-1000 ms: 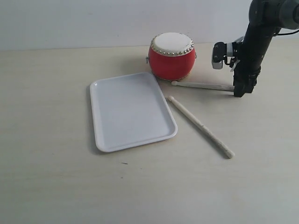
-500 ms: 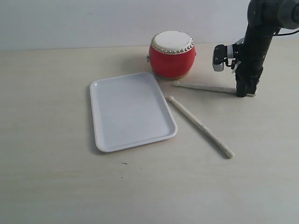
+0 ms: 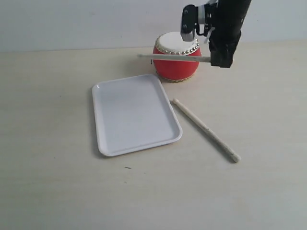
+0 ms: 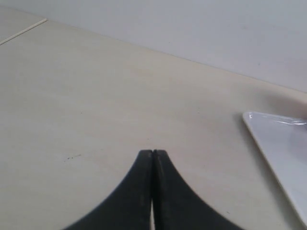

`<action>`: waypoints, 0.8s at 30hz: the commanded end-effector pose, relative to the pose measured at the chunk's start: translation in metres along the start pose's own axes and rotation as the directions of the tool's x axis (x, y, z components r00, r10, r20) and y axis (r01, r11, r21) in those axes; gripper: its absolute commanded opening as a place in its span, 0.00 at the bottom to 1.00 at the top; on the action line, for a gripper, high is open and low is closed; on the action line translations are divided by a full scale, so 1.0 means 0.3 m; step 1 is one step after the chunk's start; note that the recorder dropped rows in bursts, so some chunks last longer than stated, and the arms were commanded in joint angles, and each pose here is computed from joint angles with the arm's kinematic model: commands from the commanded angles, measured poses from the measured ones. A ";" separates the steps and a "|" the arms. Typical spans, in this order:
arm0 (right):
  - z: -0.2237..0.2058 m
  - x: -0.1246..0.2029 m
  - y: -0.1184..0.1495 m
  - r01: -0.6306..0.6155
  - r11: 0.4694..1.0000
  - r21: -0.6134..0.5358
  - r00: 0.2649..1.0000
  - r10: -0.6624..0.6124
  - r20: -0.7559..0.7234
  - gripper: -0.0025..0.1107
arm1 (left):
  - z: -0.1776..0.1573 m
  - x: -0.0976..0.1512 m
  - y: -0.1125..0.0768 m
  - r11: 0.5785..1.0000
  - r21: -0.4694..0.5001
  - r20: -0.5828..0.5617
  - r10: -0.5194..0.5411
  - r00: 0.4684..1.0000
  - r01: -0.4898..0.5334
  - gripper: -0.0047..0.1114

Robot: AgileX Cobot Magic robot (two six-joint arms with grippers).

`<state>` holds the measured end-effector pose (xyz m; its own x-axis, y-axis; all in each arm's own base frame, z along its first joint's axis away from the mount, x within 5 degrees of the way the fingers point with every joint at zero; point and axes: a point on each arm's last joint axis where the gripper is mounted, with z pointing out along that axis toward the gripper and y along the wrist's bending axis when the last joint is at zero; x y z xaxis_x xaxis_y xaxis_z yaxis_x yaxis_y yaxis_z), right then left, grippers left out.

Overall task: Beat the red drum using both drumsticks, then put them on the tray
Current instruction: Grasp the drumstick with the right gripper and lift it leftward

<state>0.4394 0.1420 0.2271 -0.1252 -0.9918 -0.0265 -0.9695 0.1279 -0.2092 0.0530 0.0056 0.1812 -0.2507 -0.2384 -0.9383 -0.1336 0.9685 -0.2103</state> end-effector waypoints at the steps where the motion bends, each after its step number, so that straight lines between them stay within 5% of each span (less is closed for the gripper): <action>1: -0.159 -0.037 0.037 -0.156 0.988 -0.007 0.974 0.155 0.165 0.02 | 0.002 0.003 -0.001 1.000 0.008 -0.005 -0.001 1.000 0.001 0.04; 6: -0.270 -0.093 0.077 -0.300 0.931 -0.207 0.836 0.361 0.412 0.02 | 0.002 0.003 -0.001 1.000 0.008 -0.005 -0.001 1.000 0.001 0.04; 13: -0.268 -0.183 0.156 -0.157 0.843 -0.514 0.613 0.491 0.619 0.02 | 0.002 0.003 -0.001 1.000 0.008 -0.005 -0.001 1.000 0.001 0.04; 20: -0.126 -0.189 0.259 0.007 0.802 -0.597 0.493 0.517 0.700 0.02 | 0.002 0.002 -0.001 1.000 0.008 -0.001 0.009 1.000 -0.009 0.04; 22: -0.093 -0.185 0.285 0.034 0.801 -0.598 0.464 0.518 0.719 0.02 | 0.001 -0.019 -0.005 0.997 0.014 0.068 0.070 0.995 -0.071 0.04; 24: -0.074 -0.185 0.301 0.054 0.804 -0.592 0.411 0.522 0.747 0.02 | -0.004 -0.053 -0.021 0.997 0.075 0.180 -0.014 0.984 0.001 0.04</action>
<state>0.3575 0.2083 0.2351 -0.4250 -0.4297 -0.7967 -0.8970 0.0817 0.4345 0.0541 0.0057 0.1839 -0.2158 -0.2039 -0.9549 -0.1176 0.9763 -0.1819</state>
